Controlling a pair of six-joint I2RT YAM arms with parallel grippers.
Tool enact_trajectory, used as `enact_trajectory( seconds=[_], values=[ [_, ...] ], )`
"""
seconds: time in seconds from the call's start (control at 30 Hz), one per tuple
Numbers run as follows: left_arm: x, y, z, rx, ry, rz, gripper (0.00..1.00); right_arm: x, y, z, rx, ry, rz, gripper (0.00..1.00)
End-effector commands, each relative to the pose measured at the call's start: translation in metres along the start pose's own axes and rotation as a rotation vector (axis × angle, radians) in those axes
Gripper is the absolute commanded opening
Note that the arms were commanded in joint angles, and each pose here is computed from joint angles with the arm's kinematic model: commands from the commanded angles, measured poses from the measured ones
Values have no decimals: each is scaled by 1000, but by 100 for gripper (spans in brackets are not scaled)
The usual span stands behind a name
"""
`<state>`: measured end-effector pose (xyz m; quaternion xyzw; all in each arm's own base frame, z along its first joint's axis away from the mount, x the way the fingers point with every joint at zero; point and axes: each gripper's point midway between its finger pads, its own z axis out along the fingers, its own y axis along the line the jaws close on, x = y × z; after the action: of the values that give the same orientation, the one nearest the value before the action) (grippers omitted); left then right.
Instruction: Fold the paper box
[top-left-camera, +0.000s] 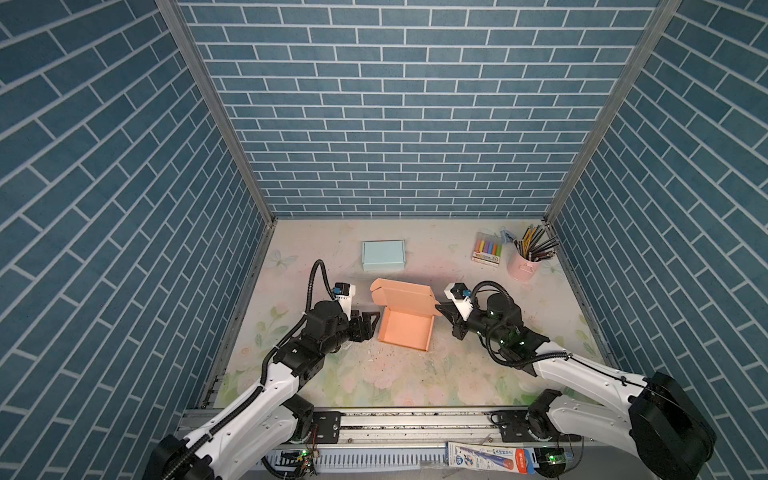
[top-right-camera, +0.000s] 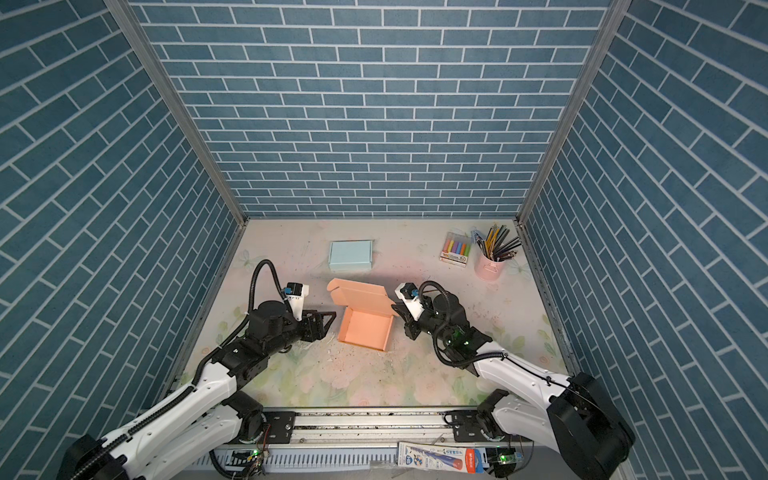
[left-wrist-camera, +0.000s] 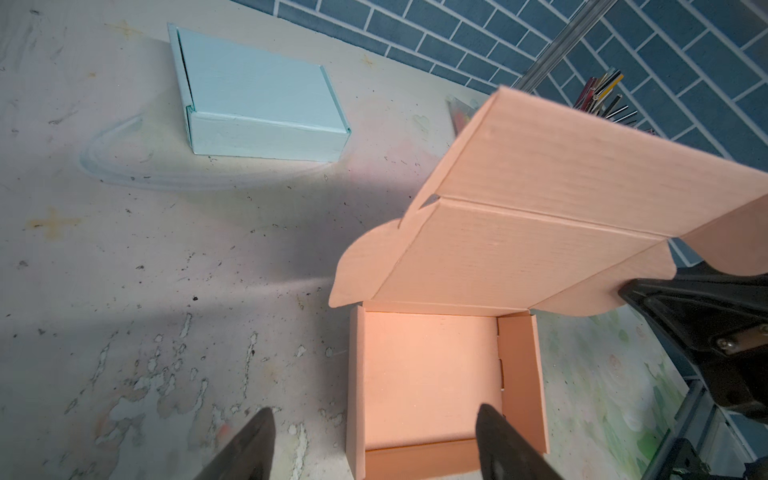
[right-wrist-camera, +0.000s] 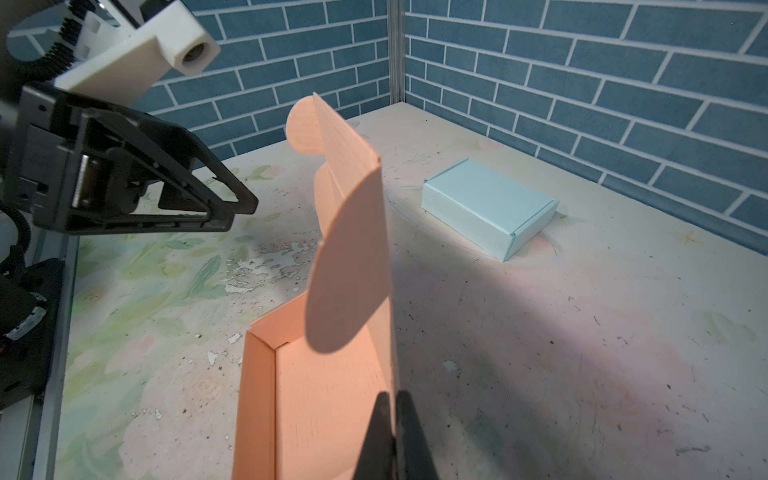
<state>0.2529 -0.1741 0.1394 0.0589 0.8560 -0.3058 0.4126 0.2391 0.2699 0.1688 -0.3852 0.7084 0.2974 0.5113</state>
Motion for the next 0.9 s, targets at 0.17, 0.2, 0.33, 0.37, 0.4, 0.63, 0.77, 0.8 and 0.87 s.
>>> enact_trajectory(
  seconds=[0.17, 0.2, 0.33, 0.37, 0.4, 0.63, 0.77, 0.8, 0.87],
  values=[
    [-29, -12, 16, 112, -143, 85, 77, -1, -8, 2, 20, -7, 33, 0],
    [-31, -11, 18, 115, -152, 93, 77, -1, -8, 2, 20, -7, 34, 0],
    [-38, -6, 26, 107, -166, 116, 77, 1, -10, 3, 21, -2, 38, 0],
    [-39, -6, 29, 118, -166, 121, 76, 1, -10, 3, 22, -1, 38, 0],
    [-40, -5, 31, 123, -166, 125, 77, 2, -11, 3, 24, 0, 40, 1],
    [-42, -4, 47, 163, -131, 159, 76, 4, -13, 5, 21, 12, 47, 1],
    [-47, -9, 53, 191, -126, 184, 76, 6, -14, 7, 19, 19, 54, 1],
    [-48, -9, 55, 194, -124, 190, 76, 7, -14, 8, 16, 21, 54, 1],
    [-50, -8, 60, 201, -115, 201, 77, 7, -14, 8, 15, 24, 56, 1]
  ],
)
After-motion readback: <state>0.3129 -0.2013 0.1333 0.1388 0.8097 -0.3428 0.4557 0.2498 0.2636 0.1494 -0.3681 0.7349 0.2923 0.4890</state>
